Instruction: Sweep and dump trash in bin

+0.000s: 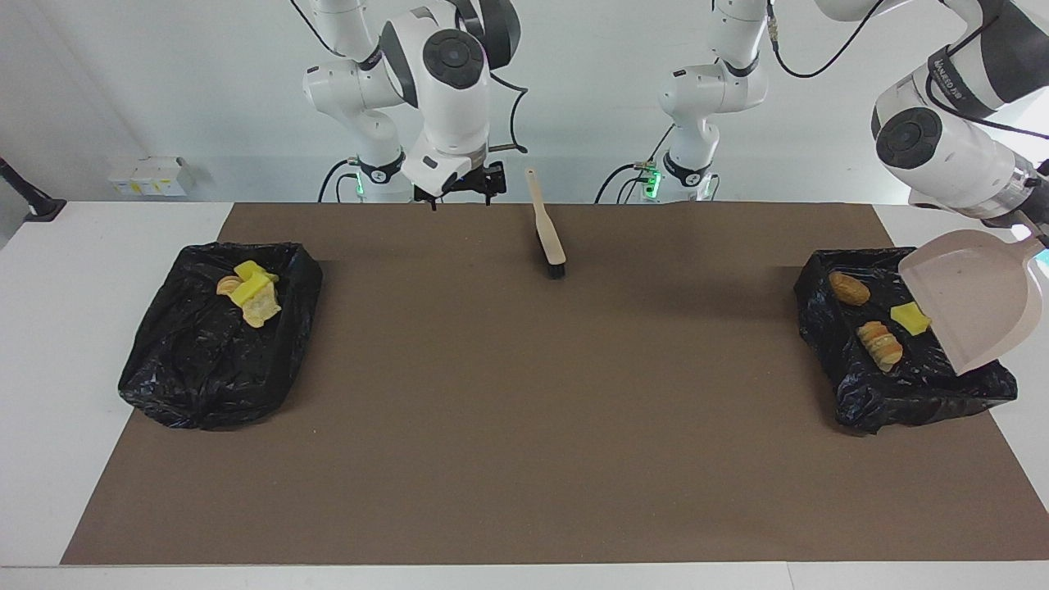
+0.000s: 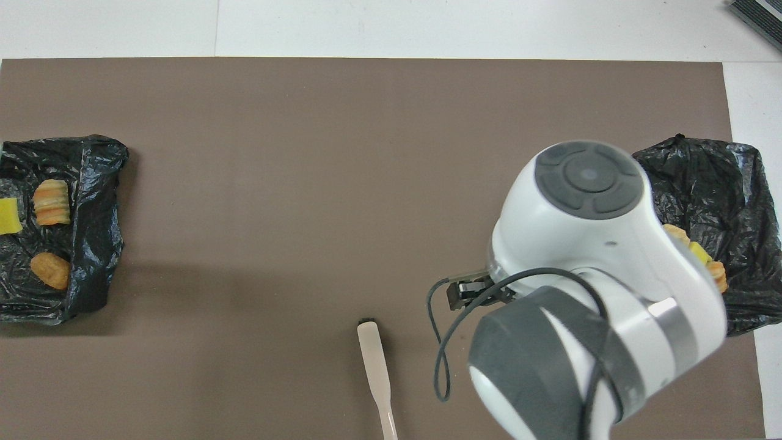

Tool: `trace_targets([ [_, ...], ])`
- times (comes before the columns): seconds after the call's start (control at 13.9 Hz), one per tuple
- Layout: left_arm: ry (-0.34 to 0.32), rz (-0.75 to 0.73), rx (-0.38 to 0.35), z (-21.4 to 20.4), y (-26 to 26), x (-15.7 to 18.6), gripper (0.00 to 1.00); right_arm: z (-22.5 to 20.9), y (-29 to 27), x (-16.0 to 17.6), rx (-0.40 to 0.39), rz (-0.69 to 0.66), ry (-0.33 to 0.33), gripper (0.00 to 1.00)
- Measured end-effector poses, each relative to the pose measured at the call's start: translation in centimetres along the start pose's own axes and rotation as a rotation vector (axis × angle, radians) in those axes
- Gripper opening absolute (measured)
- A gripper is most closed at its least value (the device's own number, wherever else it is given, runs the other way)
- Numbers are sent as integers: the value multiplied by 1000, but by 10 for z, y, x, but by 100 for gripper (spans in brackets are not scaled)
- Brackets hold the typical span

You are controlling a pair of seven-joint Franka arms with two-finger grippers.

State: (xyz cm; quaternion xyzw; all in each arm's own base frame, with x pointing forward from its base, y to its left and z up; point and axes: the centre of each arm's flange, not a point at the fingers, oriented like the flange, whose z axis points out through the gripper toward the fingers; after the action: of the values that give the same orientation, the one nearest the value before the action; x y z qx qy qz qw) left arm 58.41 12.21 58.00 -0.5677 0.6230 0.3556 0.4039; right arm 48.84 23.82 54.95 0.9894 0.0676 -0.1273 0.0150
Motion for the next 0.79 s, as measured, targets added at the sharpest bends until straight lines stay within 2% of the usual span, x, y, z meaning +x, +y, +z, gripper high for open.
trace_targets([
  [0.22,15,25,42,-25,-1,-22,32,-27,61,12,27,-50,53,100],
  [0.43,59,13,42,-33,1,-21,32,-45,110,18,-20,-95,96,100],
  [0.57,80,8,30,-32,2,-19,32,-58,127,18,-41,-78,125,100],
  [0.65,138,-7,10,-33,4,-14,32,-63,135,18,-44,-65,136,100],
  [0.79,366,-87,-39,-40,10,2,32,-68,150,17,-51,-38,147,100],
])
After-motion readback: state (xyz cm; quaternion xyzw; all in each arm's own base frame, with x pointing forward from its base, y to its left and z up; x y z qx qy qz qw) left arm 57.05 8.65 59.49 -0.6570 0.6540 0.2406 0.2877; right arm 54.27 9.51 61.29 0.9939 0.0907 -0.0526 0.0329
